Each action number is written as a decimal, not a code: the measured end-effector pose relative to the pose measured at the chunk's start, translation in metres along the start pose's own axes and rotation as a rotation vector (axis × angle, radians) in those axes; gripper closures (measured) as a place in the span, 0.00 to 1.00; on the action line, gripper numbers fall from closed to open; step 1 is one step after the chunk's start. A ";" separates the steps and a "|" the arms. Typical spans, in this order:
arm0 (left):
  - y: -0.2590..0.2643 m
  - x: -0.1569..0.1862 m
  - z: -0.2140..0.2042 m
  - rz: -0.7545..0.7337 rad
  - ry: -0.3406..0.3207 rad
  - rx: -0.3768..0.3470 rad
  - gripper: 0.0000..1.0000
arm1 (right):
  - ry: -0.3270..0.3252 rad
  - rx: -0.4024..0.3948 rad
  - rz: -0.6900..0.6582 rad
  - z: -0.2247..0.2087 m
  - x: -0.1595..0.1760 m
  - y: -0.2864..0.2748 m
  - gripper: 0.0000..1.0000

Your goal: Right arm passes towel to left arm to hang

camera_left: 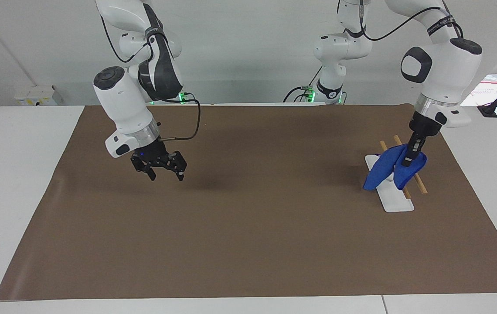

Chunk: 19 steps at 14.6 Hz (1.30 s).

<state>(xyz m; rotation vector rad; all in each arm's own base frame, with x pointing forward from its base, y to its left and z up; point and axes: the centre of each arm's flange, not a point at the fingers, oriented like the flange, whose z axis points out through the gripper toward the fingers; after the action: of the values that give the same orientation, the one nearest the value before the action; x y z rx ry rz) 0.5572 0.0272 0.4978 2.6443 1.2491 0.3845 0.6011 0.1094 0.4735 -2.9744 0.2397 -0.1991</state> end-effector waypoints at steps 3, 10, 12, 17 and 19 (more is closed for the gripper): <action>-0.031 0.031 -0.003 -0.023 0.019 0.016 0.97 | -0.030 -0.058 -0.018 -0.041 0.004 0.004 0.00; -0.082 0.066 -0.007 -0.030 0.054 0.032 0.97 | -0.082 -0.143 0.022 -0.108 0.002 0.036 0.00; -0.078 0.069 -0.011 -0.031 0.096 -0.003 0.97 | -0.112 -0.165 0.034 -0.132 0.003 0.057 0.00; -0.082 0.070 -0.003 -0.054 0.103 -0.024 0.97 | -0.159 -0.182 -0.018 -0.166 0.004 0.103 0.00; -0.091 0.065 0.011 -0.063 0.080 -0.004 0.97 | -0.166 -0.187 -0.027 -0.165 0.002 0.099 0.00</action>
<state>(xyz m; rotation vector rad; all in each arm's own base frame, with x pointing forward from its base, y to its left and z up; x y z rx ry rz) 0.5345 0.1341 0.4719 2.6020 1.3500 0.4864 0.5649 -0.0102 0.6198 -3.1578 0.2084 0.0711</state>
